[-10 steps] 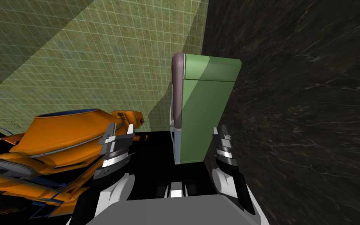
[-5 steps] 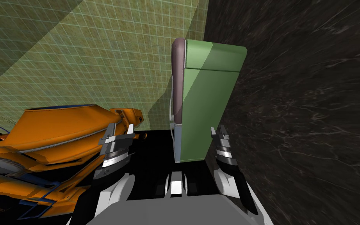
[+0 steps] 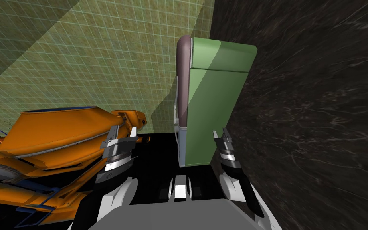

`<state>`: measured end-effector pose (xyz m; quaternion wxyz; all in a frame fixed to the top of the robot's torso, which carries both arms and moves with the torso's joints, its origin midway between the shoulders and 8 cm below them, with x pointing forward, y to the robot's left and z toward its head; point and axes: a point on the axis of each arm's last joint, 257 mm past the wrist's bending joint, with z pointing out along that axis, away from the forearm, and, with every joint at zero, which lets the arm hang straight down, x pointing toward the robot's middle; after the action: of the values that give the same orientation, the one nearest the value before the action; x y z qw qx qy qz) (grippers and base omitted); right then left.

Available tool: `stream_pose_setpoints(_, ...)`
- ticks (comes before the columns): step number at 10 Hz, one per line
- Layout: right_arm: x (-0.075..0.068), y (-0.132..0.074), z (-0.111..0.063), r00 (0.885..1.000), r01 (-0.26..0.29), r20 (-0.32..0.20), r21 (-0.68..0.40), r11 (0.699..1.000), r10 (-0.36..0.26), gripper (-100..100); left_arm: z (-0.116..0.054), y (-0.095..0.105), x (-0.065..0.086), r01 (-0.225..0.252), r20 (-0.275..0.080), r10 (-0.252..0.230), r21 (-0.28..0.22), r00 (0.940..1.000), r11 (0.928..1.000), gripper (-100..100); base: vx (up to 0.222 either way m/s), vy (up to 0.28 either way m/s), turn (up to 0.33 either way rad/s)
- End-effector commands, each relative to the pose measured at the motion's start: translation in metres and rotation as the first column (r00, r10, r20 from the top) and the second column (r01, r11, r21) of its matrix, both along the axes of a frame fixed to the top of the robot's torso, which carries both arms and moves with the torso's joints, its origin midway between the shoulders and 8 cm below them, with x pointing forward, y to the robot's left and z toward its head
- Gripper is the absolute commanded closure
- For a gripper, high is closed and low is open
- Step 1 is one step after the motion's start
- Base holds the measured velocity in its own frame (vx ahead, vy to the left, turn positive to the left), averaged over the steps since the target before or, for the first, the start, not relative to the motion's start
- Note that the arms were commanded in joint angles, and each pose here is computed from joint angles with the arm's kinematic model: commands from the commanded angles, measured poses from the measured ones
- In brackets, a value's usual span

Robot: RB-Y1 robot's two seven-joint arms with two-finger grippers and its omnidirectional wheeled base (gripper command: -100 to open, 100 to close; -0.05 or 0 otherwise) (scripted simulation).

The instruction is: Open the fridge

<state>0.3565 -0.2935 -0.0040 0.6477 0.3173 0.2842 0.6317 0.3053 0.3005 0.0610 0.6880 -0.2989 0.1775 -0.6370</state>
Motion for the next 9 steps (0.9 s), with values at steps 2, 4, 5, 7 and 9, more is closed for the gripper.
stream_pose_setpoints(2,0.004,0.003,-0.006,0.996,-0.085,-0.007,0.075,0.994,0.086,-100,0.000,0.000,0.000,0.000,0.000,0.000,0.000,1.0000,1.0000,0,0.028,0.022,0.001)
stream_pose_setpoints(4,0.007,0.006,-0.011,0.990,-0.136,-0.009,0.126,0.983,0.138,-100,0.000,0.000,0.000,0.000,0.000,0.000,0.000,1.0000,1.0000,0,0.025,0.023,0.001)
stream_pose_setpoints(5,0.009,0.008,-0.016,0.985,-0.166,-0.015,0.156,0.974,0.170,-100,0.000,0.000,0.000,0.000,0.000,0.000,0.000,1.0000,1.0000,0,0.030,0.033,0.001)
stream_pose_setpoints(7,0.009,0.008,-0.016,0.981,-0.191,-0.008,0.188,0.963,0.196,-100,0.000,0.000,0.000,0.000,0.000,0.000,0.000,1.0000,1.0000,0,0.019,0.018,0.000)
stream_pose_setpoints(9,0.012,0.011,-0.021,0.969,-0.238,-0.005,0.247,0.939,0.247,-100,0.000,0.000,0.000,0.000,0.000,0.000,0.000,1.0000,1.0000,0,0.024,0.021,0.002)
